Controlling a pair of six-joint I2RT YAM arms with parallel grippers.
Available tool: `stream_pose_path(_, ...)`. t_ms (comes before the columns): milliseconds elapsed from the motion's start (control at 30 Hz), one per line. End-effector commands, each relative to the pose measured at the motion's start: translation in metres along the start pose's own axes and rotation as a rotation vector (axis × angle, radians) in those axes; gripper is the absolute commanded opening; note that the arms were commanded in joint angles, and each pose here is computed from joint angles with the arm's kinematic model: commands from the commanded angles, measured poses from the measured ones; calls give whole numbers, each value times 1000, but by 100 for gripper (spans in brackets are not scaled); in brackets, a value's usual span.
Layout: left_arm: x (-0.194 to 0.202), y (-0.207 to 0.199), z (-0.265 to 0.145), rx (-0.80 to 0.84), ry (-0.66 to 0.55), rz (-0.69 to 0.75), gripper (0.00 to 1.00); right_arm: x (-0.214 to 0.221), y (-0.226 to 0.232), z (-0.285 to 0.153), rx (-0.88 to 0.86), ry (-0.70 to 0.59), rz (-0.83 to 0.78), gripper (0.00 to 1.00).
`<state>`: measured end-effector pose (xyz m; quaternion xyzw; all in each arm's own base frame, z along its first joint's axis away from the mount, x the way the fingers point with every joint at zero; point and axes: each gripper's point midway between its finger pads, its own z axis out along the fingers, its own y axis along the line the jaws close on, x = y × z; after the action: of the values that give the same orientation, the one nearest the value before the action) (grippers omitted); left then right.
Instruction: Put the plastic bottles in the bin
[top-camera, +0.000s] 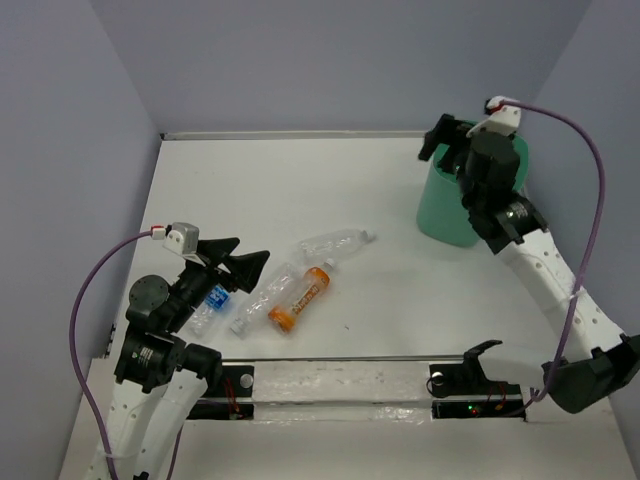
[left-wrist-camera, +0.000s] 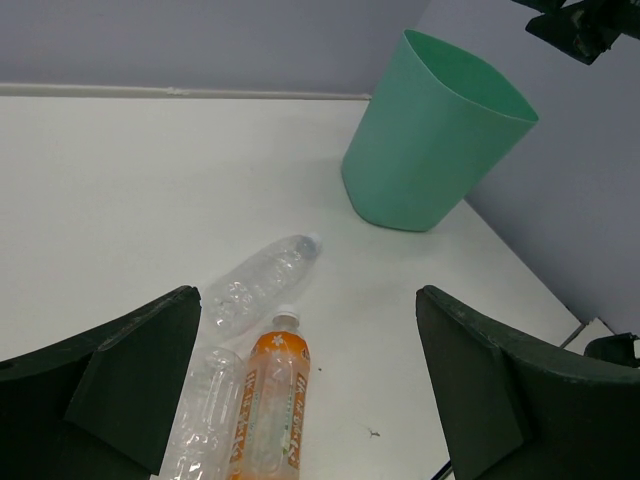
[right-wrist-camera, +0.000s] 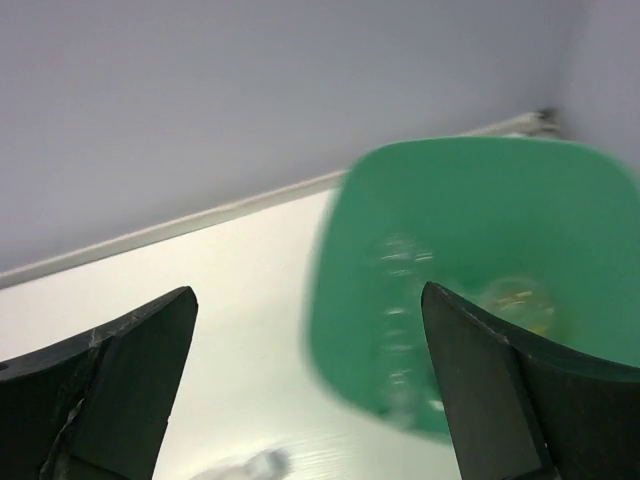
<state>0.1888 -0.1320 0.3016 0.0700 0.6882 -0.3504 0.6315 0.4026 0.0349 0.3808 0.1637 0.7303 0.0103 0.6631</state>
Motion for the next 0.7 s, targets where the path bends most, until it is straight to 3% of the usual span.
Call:
stream_pose_path(0, -5, -1, 3, 15, -21, 17, 99, 80, 121, -88, -389, 190, 40, 99)
stream_pose_path(100, -6, 0, 4, 12, -19, 16, 99, 140, 152, -127, -454, 297, 141, 100)
stream_pose_path(133, -4, 0, 5, 12, -13, 14, 99, 189, 164, -157, -485, 403, 177, 100)
stream_pose_path(200, -4, 0, 5, 16, -10, 13, 99, 217, 174, -177, -470, 411, 250, 100)
stream_pose_path(233, -3, 0, 5, 14, -10, 14, 99, 251, 177, -197, -456, 475, 285, 100)
stream_pose_path(300, -5, -1, 4, 16, -18, 17, 99, 273, 181, -207, -421, 527, 386, 100)
stream_pose_path(467, -6, -1, 3, 18, -20, 17, 99, 320, 208, -221, -471, 660, 452, 100)
stream_pose_path(667, -7, -3, 2, 21, -26, 19, 99, 340, 220, -220, -450, 699, 510, 100)
